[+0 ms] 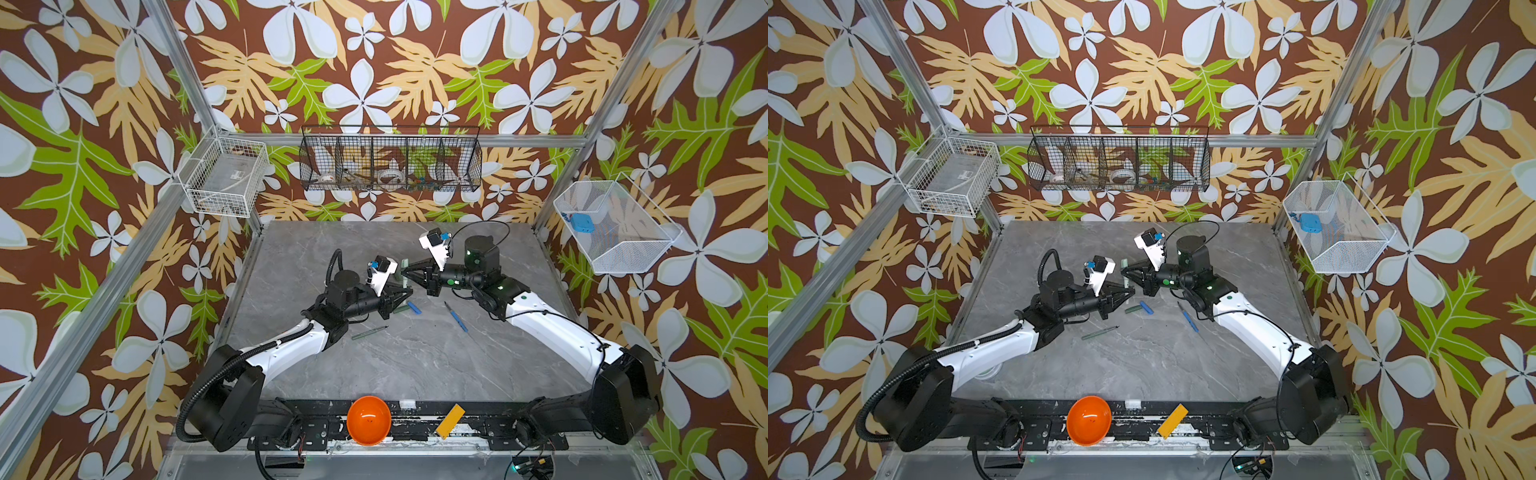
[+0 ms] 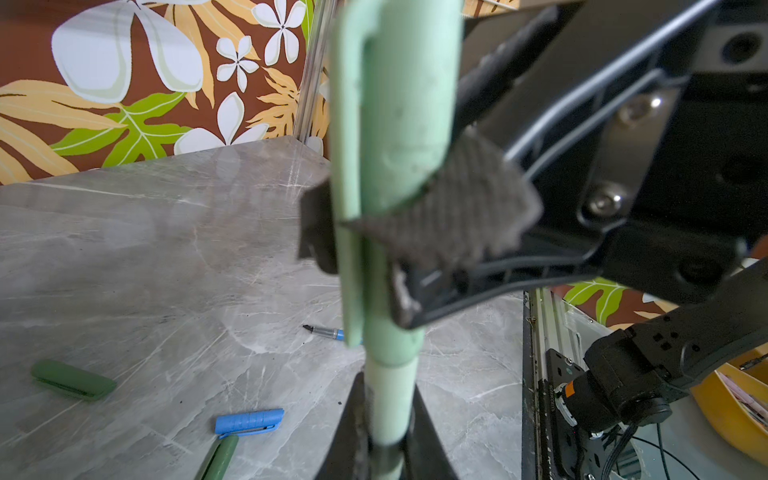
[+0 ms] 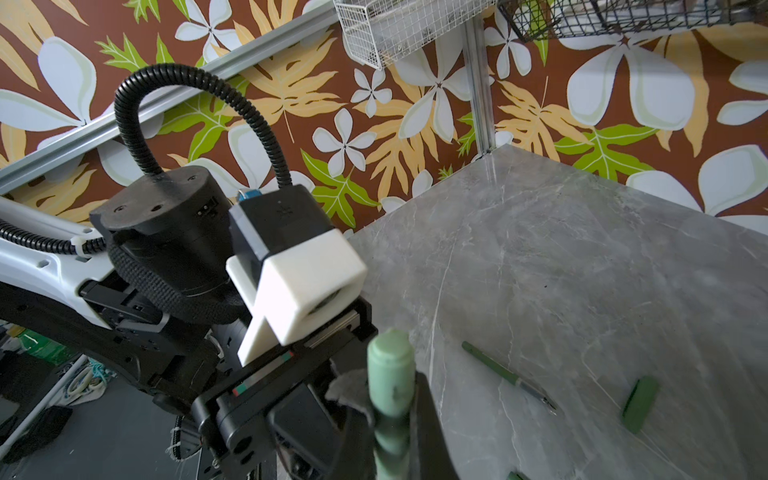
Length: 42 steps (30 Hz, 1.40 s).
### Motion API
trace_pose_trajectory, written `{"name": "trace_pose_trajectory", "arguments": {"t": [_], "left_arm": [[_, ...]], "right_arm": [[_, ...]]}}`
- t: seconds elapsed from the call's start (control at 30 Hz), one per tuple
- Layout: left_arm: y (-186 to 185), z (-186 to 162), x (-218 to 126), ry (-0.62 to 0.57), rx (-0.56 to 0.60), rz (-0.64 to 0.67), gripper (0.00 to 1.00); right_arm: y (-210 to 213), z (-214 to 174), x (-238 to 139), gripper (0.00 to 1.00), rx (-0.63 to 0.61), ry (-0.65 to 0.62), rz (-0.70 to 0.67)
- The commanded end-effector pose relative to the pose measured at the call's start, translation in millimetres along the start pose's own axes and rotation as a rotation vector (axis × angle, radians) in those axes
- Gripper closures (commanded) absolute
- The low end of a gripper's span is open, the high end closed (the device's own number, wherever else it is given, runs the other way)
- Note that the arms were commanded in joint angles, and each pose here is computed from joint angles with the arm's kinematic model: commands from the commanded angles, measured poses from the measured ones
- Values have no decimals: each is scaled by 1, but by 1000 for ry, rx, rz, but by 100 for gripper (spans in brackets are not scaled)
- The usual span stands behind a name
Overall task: Insert the pens into the pen caps
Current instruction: 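Open the right gripper and release the capped pen, then lower the capped pen to the table with the left gripper while the right gripper withdraws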
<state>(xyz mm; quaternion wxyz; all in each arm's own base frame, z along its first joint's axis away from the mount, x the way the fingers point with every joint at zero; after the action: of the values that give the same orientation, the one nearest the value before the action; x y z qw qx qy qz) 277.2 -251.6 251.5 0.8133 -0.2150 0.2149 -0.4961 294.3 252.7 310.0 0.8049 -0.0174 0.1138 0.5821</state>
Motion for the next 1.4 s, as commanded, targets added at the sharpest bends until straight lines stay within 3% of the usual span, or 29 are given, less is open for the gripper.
{"name": "trace_pose_trajectory", "arguments": {"t": [0.0,0.1,0.2,0.27,0.37,0.5,0.67,0.87,1.13,1.37], "left_arm": [[-21,46,-8,-198,86,-68,100],[-24,60,-15,-239,105,-78,100],[-22,60,-12,-196,122,-46,100],[-17,54,-11,-161,109,-25,100],[-1,37,-12,-104,61,71,100],[36,11,-23,4,-43,363,100],[93,-18,-61,69,-185,773,100],[140,-45,-101,118,-294,1073,100],[173,-72,-113,265,-356,1239,100],[184,-82,-113,321,-372,1272,100]], "right_arm": [[10,-25,1,100,84,64,59],[10,-28,-5,100,82,15,3],[5,-21,-8,100,90,-1,-15],[-1,-12,-14,79,88,-30,-49],[-11,2,-30,63,71,-73,-128],[-15,9,-44,54,43,-48,-203],[-20,-5,-41,52,63,18,-226],[-32,-30,-26,51,119,81,-215],[-47,-61,-11,50,185,167,-224],[-48,-73,-7,50,214,181,-212]]}}
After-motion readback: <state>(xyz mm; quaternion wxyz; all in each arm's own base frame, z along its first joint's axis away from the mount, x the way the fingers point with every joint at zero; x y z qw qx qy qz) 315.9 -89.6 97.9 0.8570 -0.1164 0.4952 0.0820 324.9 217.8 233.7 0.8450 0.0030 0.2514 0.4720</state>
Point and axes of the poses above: each gripper's point midway between its finger pads, its own x axis out along the fingers, its own y axis along the line the jaws close on, z = x × y, the point moved 6 cm from there along -x, back along the fingers, and after that the axes turned 14 degrees about -x, right-handed, at the moved point
